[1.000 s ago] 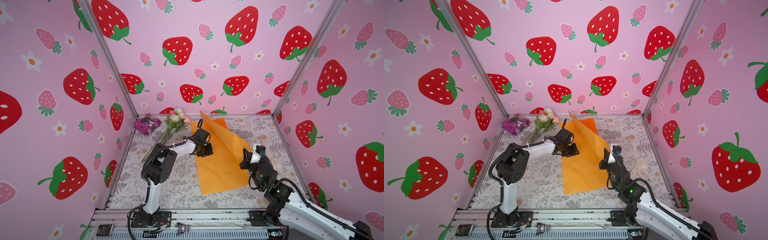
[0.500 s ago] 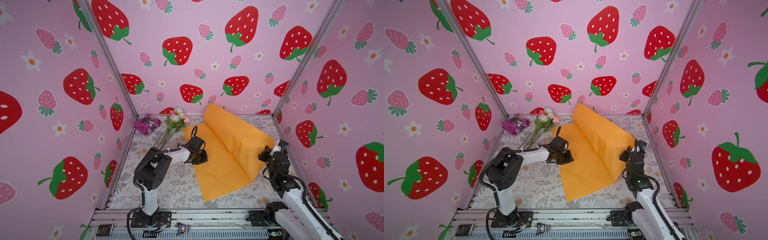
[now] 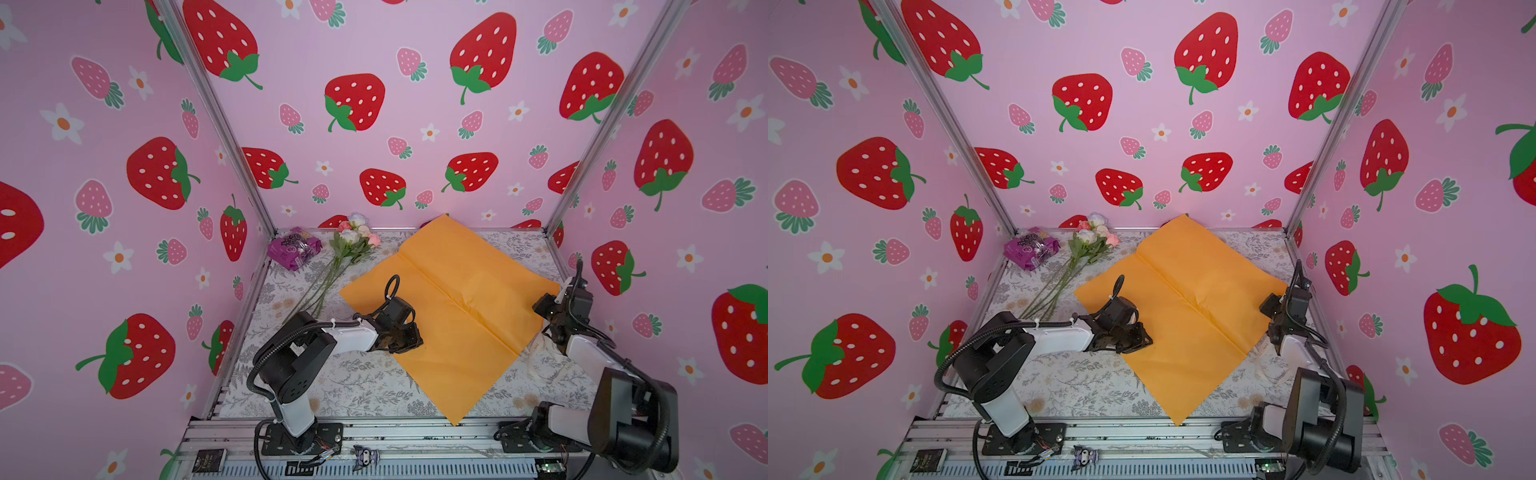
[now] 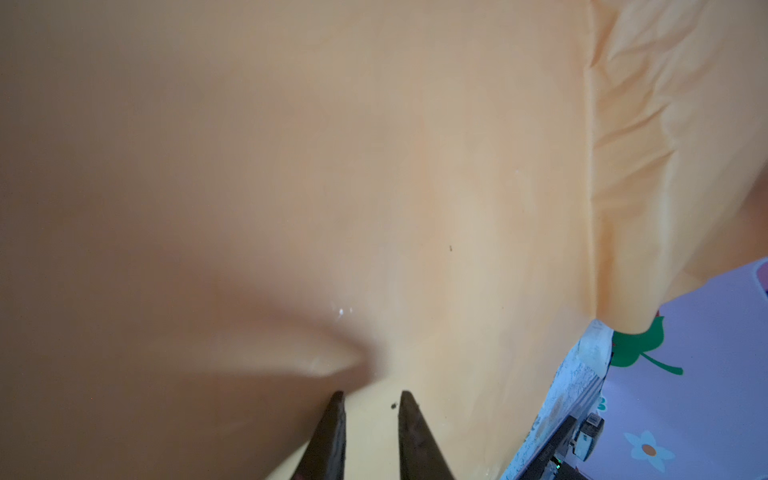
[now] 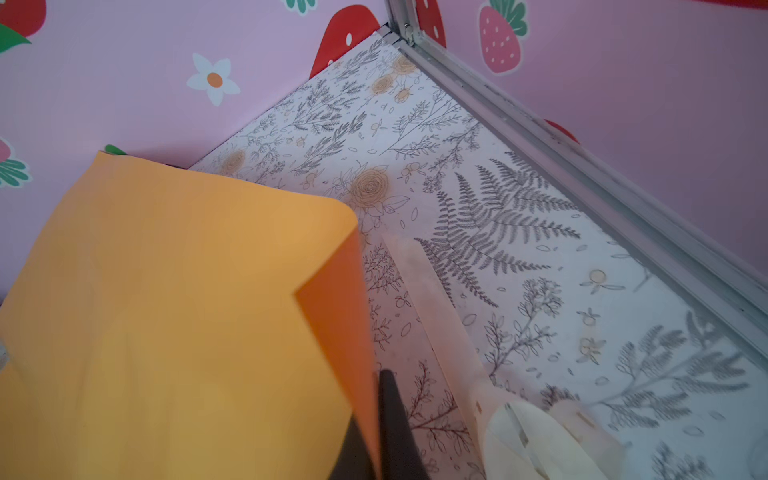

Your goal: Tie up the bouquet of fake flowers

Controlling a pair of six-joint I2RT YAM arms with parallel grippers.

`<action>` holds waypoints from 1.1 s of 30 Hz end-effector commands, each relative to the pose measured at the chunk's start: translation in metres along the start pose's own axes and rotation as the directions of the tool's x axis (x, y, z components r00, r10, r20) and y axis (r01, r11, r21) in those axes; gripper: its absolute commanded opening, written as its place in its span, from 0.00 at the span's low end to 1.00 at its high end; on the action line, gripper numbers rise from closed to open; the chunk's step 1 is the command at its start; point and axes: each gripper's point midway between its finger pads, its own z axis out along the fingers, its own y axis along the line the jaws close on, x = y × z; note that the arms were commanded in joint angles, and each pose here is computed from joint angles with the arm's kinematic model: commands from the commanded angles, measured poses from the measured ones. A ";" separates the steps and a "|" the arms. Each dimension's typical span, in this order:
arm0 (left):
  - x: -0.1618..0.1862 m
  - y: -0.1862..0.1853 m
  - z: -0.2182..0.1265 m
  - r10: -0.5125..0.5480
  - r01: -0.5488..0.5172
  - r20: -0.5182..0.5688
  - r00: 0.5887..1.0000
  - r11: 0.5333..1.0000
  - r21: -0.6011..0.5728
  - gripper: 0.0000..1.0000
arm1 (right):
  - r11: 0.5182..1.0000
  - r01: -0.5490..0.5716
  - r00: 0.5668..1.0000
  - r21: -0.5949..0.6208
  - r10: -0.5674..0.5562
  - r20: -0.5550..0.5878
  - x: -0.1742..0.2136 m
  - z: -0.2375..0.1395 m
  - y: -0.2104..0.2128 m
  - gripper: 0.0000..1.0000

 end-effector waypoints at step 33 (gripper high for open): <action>-0.062 0.031 -0.056 0.012 0.003 0.122 0.992 0.992 -0.124 0.41 | 0.991 0.095 0.967 -0.096 -0.115 -0.229 -0.014 0.046 0.065 0.62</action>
